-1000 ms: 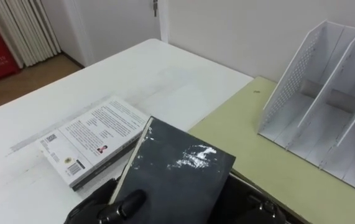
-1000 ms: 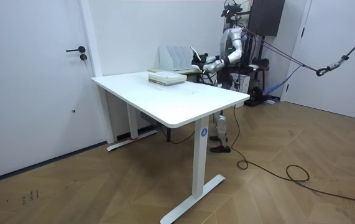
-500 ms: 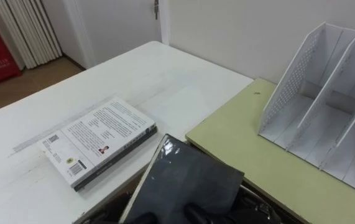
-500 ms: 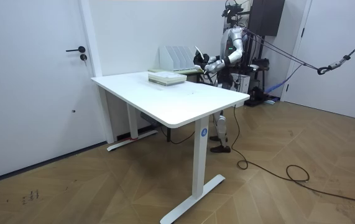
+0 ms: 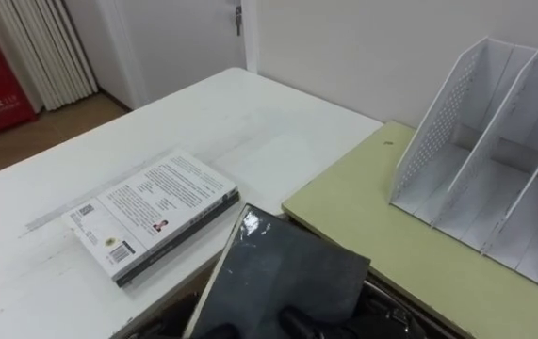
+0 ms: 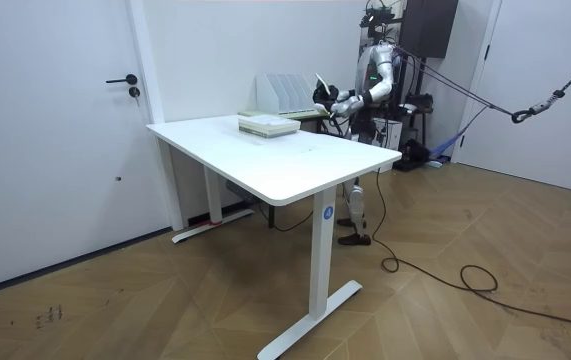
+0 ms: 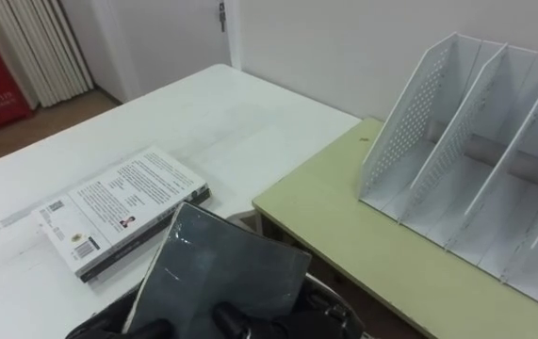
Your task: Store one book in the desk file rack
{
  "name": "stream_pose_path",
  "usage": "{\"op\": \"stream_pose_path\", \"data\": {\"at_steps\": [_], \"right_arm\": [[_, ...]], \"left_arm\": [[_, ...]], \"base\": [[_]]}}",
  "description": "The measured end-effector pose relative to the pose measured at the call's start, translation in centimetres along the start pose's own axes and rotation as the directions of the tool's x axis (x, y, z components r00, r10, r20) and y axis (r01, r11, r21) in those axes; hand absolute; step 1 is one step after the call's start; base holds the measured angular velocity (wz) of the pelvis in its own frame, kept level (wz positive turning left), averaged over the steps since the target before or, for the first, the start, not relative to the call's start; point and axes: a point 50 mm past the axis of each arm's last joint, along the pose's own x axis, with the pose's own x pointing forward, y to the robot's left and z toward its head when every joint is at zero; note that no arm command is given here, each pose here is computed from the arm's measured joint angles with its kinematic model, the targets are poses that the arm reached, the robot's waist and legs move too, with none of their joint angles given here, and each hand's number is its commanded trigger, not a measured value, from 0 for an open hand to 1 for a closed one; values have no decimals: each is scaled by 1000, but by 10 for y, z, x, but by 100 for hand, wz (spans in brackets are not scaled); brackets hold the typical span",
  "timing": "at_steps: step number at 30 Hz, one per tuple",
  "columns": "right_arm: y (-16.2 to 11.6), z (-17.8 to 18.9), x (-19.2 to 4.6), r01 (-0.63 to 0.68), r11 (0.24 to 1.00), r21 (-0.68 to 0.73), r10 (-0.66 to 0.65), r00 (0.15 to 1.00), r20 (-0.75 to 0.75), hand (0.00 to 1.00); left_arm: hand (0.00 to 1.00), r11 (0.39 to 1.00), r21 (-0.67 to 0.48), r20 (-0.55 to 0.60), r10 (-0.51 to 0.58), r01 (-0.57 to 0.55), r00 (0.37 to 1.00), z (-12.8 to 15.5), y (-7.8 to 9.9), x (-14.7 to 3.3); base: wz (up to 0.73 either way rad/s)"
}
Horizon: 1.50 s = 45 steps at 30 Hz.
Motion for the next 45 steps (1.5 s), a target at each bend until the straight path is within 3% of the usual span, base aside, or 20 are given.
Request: {"op": "stream_pose_path", "data": {"at_steps": [11,20,23,28,35,37,41,45], "right_arm": [[-11,13,-12,113,992,-64,-113,994,6,100],[-27,28,-22,382,889,-253,-386,922,34,100],[-35,42,-24,502,787,-360,-502,859,101,100],[-32,58,-20,669,548,-502,-630,725,279,100],[-17,83,-13,788,242,-566,-614,576,540,100],[-13,97,-13,832,131,-539,-583,504,637,100],[-5,118,-16,898,-21,-440,-493,373,786,100],[5,136,-25,943,-146,-298,-382,224,897,100]], "left_arm": [[0,997,26,49,70,-71,996,6,4,-11],[0,950,88,-81,307,-300,948,-23,23,-33],[0,933,98,-115,356,-346,927,-40,24,-32],[0,901,85,-159,433,-425,887,-66,27,-31],[0,855,61,-175,517,-515,838,-96,34,-32],[0,830,49,-189,554,-556,811,-104,36,-36],[0,770,34,-203,629,-637,750,-118,40,-52],[0,652,-3,-240,736,-759,633,-138,44,-75]], "base": [[-3],[-3],[0],[-9],[-9],[-2],[0],[0]]}}
